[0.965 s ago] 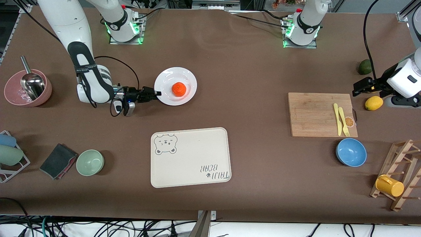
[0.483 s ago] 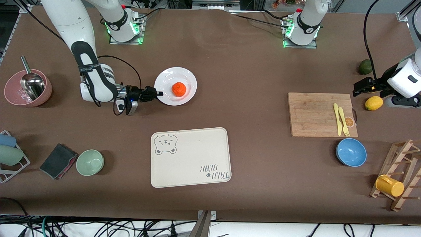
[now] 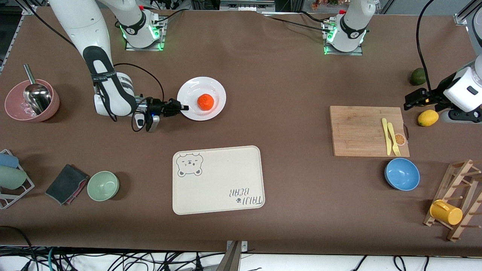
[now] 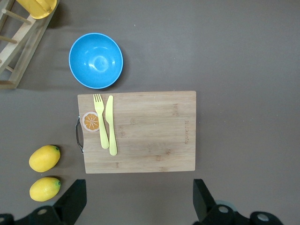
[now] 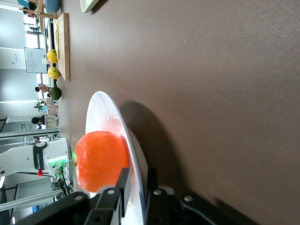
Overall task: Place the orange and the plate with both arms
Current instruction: 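Slide the plate with the right gripper onto the bear-printed tray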
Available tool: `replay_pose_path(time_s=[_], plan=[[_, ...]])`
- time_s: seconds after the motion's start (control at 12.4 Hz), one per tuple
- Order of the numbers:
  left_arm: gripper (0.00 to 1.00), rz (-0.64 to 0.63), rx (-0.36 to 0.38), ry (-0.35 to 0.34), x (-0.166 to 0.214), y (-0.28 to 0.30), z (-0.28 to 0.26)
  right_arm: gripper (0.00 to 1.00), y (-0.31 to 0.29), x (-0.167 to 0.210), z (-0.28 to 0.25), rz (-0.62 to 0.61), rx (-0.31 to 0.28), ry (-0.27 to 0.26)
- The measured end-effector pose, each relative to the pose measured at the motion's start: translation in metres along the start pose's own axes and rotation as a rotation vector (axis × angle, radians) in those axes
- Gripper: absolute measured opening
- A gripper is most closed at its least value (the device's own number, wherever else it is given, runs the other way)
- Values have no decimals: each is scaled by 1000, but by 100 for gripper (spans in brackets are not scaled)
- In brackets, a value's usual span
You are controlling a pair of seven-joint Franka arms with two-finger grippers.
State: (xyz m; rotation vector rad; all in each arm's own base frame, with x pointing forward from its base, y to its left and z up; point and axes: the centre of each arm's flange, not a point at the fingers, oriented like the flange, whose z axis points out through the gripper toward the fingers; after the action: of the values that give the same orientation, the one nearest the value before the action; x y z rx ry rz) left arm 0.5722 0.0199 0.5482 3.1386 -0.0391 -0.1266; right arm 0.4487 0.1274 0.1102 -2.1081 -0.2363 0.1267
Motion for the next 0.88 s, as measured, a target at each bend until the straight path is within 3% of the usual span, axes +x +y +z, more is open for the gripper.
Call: replay_pose_path(time_s=[0.32, 0.88], plan=[[100, 0, 0, 0, 0, 0, 0, 8, -1, 1, 0, -2, 0, 3], [100, 0, 0, 0, 0, 0, 0, 4, -3, 1, -1, -5, 2, 7]])
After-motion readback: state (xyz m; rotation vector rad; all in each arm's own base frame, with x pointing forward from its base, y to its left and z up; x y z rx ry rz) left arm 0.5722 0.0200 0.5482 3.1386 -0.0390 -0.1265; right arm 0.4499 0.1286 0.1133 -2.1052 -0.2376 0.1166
